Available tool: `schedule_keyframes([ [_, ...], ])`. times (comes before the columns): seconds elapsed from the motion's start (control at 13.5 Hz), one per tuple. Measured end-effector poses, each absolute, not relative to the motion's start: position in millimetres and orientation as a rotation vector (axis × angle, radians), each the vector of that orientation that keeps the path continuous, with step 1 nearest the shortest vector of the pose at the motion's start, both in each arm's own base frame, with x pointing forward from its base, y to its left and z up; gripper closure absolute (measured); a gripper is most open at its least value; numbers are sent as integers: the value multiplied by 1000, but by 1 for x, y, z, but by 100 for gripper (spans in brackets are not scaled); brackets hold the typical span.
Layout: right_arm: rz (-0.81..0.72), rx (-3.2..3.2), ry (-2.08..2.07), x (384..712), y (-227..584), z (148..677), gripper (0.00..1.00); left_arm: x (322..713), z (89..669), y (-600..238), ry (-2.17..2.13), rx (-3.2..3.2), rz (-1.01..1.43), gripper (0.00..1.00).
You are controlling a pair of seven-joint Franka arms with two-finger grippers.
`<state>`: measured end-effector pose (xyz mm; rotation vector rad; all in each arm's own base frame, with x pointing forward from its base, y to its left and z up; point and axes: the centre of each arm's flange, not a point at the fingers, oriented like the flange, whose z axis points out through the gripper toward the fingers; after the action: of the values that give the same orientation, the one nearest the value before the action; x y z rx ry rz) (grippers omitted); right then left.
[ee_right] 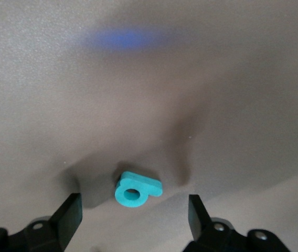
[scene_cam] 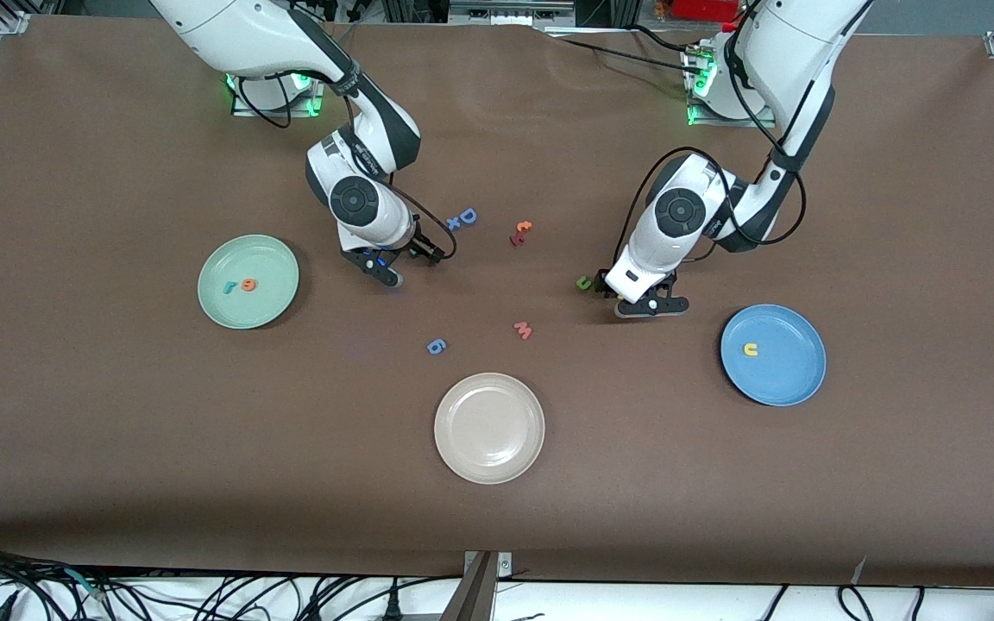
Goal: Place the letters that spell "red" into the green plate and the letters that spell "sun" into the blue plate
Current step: 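Reach the yellow s with the left gripper while the right gripper reaches teal, then grasp the teal letter with the right gripper while the left gripper grasps s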
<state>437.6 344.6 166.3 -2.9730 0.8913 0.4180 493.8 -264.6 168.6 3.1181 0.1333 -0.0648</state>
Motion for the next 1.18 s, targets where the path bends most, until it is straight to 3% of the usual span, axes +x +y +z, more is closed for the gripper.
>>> schedule_keyframes([
  [0.07,418,-2973,891,438,345,166,12,494,168,-265,134,3118,-66,19],
  [0.15,417,-2973,891,438,344,166,20,495,168,-265,134,3117,-64,28],
  [0.22,417,-2974,890,438,344,166,20,496,169,-266,135,3115,-59,39],
  [0.37,412,-2972,890,438,345,167,36,498,171,-266,136,3113,-52,44],
  [0.44,412,-2972,889,438,345,167,36,498,171,-266,136,3113,-53,44],
  [0.67,402,-2969,888,439,345,170,62,498,171,-266,137,3113,-53,48],
  [0.74,402,-2969,888,439,345,170,63,498,171,-266,143,3113,-53,51],
  [0.89,401,-2969,888,439,345,170,82,498,171,-266,150,3113,-52,52],
  [1.18,401,-2969,888,439,345,170,84,498,171,-266,153,3113,-52,56],
])
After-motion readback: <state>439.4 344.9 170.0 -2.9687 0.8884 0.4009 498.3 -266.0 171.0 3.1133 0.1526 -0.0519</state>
